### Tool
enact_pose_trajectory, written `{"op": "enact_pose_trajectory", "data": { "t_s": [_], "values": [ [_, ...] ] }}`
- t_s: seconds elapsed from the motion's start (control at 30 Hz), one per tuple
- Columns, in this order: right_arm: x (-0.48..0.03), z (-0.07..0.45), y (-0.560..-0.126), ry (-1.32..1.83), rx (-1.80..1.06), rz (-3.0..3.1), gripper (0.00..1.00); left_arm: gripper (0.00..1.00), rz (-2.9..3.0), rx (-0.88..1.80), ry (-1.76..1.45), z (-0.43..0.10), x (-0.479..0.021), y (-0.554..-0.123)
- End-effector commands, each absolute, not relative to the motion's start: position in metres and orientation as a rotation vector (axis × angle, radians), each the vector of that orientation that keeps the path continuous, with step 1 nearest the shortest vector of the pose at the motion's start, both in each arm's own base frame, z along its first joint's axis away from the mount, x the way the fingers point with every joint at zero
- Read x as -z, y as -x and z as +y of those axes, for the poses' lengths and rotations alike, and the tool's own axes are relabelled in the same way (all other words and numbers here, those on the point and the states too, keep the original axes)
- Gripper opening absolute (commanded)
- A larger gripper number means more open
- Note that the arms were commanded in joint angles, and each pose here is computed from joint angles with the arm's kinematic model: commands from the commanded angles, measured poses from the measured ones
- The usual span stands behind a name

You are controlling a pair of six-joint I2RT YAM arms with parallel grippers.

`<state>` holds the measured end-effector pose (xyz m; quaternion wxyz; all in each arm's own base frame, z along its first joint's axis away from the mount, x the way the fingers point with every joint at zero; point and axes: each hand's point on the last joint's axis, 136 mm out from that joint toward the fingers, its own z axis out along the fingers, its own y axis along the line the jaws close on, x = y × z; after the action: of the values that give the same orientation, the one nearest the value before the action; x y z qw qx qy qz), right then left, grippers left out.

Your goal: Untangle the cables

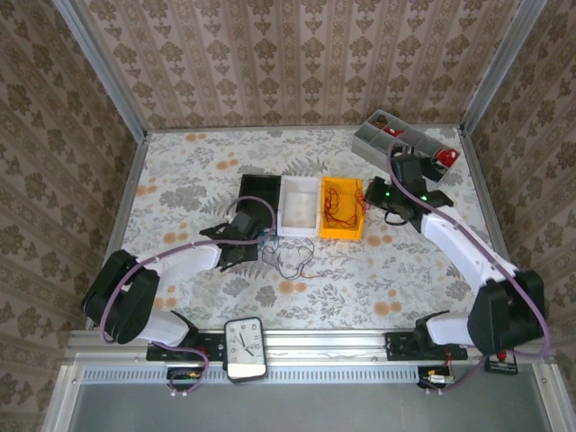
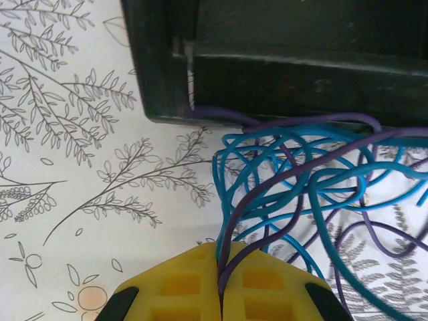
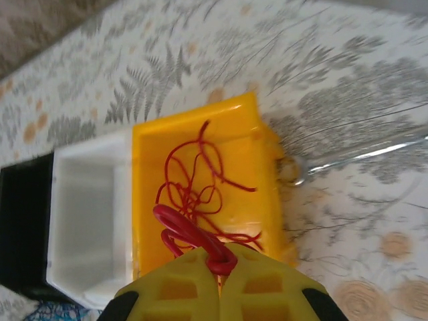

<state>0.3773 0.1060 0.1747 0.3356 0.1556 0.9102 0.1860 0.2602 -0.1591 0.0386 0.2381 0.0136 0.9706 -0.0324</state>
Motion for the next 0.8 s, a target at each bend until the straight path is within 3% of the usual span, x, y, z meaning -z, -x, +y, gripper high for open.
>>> {"op": "enact_pose_trajectory", "data": {
  "t_s": [0.0,0.1,0.2,0.37,0.6,0.77],
  "values": [
    [-0.174,0.133,-0.397,-0.270,-0.524,2.404,0.09,0.00,2.599,0.146,-0.074,-0.169,-0.058,-0.268],
    [-0.168,0.145,-0.407,-0.224,-0.517,2.440,0.38,0.00,2.598,0.148,-0.065,-0.167,-0.060,-0.266],
    [-0.170,0.160,-0.400,-0.118,-0.496,2.448,0.51,0.00,2.607,0.139,-0.046,-0.163,-0.059,-0.265],
    [-0.160,0.199,-0.360,0.148,-0.505,2.495,0.52,0.00,2.613,0.131,-0.009,-0.158,-0.056,-0.264],
    [-0.108,0.268,-0.273,0.580,-0.631,2.633,0.48,0.00,2.628,0.122,0.009,-0.155,-0.051,-0.266],
    [-0.078,0.286,-0.251,0.662,-0.646,2.710,0.47,0.00,2.629,0.132,0.001,-0.158,-0.049,-0.267]
  ]
}}
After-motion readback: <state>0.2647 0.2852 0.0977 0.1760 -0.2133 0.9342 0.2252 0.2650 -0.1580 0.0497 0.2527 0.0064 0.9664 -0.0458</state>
